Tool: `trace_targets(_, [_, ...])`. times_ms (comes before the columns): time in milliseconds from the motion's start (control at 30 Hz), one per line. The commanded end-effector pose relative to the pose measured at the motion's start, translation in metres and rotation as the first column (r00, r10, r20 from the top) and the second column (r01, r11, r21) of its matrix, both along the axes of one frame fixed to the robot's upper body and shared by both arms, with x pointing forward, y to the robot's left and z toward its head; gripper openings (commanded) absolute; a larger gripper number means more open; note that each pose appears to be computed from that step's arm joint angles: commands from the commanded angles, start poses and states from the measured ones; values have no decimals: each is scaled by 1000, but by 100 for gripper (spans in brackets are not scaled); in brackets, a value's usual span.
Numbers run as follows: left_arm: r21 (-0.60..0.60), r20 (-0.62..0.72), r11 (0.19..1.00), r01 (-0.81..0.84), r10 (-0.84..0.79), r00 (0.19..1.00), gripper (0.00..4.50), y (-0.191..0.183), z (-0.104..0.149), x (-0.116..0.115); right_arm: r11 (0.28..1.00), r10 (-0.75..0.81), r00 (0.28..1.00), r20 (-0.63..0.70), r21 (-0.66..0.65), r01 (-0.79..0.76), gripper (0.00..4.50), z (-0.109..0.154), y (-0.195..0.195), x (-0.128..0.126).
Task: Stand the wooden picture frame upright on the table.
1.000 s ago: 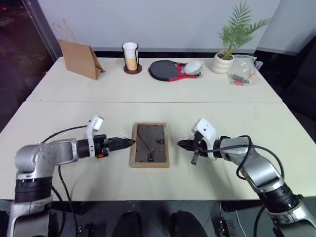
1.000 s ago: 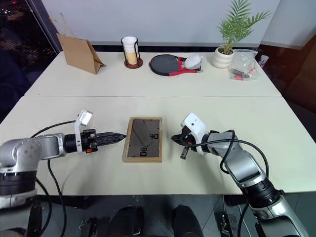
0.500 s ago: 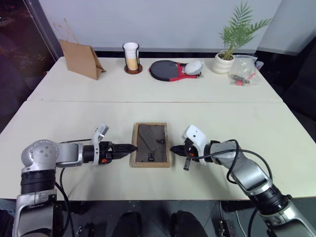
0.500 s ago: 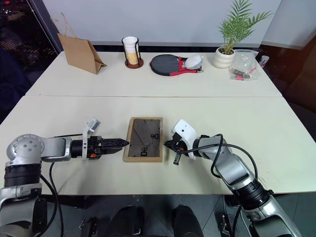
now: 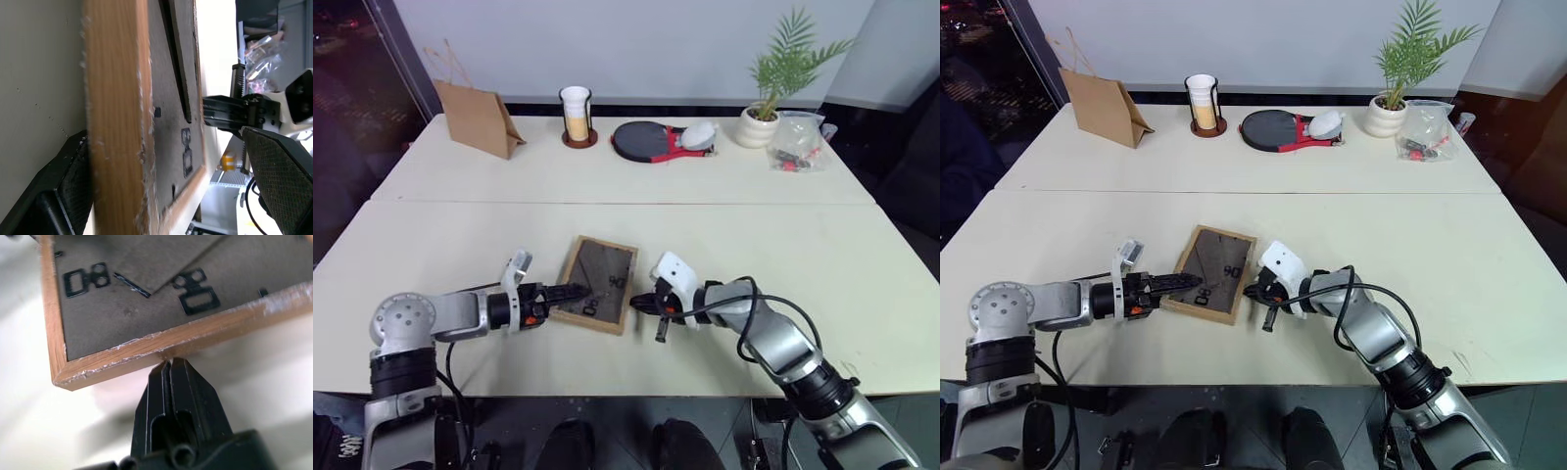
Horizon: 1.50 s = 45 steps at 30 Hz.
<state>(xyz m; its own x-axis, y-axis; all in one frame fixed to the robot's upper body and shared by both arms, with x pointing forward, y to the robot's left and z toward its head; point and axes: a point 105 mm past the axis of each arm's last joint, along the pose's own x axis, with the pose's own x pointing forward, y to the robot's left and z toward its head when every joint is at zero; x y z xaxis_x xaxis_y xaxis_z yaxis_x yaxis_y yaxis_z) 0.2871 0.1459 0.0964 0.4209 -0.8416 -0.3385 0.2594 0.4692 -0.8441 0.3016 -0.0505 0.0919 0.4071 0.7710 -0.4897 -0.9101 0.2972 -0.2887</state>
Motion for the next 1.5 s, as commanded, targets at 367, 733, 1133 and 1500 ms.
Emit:
trace_targets(367, [-217,-81,976,3,-21,997,107,-5,-6,-7,1000,26,998,61,-9,-26,0,13,-3,-1])
trace_targets(733, [-342,77,940,-3,31,997,107,-23,14,-14,983,-179,963,203,73,168,0,98,-73,36])
trace_targets(1133, [-344,204,939,-3,78,976,107,-46,30,-8,933,35,999,-24,360,-24,328,146,-7,31])
trace_targets(1500, [-358,244,933,37,55,968,107,-48,38,-18,937,71,988,-134,349,-20,444,124,12,44])
